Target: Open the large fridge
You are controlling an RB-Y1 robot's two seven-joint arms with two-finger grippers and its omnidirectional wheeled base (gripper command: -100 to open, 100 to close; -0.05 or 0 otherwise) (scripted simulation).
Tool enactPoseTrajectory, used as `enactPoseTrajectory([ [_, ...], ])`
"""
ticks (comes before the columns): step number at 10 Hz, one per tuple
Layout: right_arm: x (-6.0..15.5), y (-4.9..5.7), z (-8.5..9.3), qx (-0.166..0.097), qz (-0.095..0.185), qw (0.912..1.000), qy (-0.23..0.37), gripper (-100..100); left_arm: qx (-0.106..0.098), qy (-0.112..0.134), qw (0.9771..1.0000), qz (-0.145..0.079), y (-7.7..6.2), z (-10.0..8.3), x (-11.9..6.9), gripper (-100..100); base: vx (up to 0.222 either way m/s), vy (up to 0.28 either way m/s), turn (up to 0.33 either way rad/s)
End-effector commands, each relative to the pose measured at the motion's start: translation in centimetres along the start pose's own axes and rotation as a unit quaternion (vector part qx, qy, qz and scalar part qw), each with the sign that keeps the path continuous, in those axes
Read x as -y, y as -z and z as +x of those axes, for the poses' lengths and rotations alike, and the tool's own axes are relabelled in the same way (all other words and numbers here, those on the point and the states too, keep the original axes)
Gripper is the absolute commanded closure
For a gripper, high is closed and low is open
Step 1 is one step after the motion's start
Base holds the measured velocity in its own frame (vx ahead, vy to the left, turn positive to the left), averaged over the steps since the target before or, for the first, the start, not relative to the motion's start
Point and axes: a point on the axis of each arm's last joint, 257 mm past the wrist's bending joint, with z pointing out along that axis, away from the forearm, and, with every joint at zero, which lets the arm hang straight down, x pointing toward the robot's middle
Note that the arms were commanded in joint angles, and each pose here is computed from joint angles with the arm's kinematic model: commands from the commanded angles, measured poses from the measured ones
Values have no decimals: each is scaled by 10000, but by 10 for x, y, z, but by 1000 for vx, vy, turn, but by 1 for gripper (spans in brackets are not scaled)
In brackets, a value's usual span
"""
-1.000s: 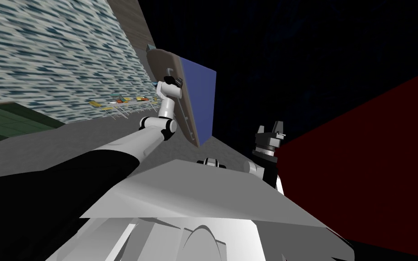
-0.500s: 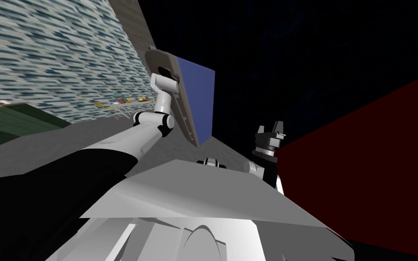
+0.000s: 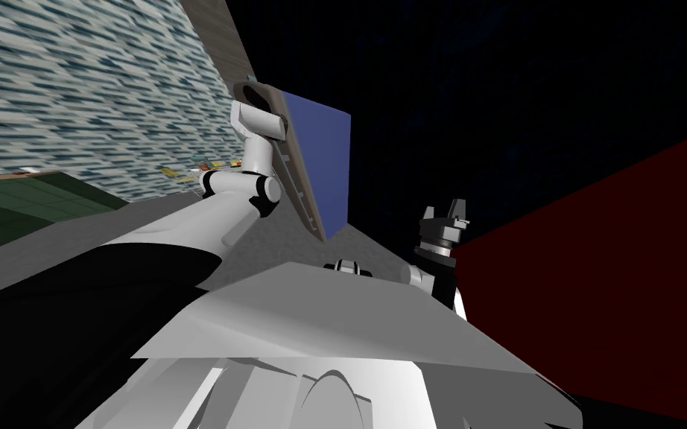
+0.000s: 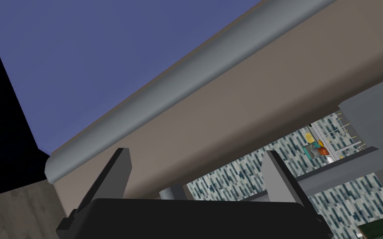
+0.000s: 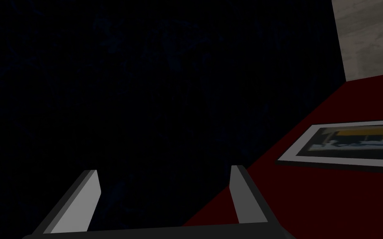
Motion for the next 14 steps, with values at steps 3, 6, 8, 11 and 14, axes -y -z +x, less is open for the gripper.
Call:
enactPoseTrajectory([
  [3, 0, 0, 0, 0, 0, 10000, 0, 0, 85, 181, 9994, -282, 7, -42, 2, -100, 24, -65, 35],
  [6, 0, 0, 0, 0, 0, 10000, 0, 0, 102, 324, 9978, -566, 12, -69, -5, -100, 6, -39, 22],
  [8, 0, 0, 0, 0, 0, 10000, 0, 0, 42, 322, 9971, -687, 9, -63, -16, -100, 14, -52, 38],
  [11, 0, 0, 0, 0, 0, 10000, 0, 0, 121, 461, 9958, -778, 19, -91, -12, -100, 8, -28, 11],
  [14, 0, 0, 0, 0, 0, 10000, 1, 0, 131, 519, 9949, -858, 22, -101, -15, -100, 11, -29, 35],
])
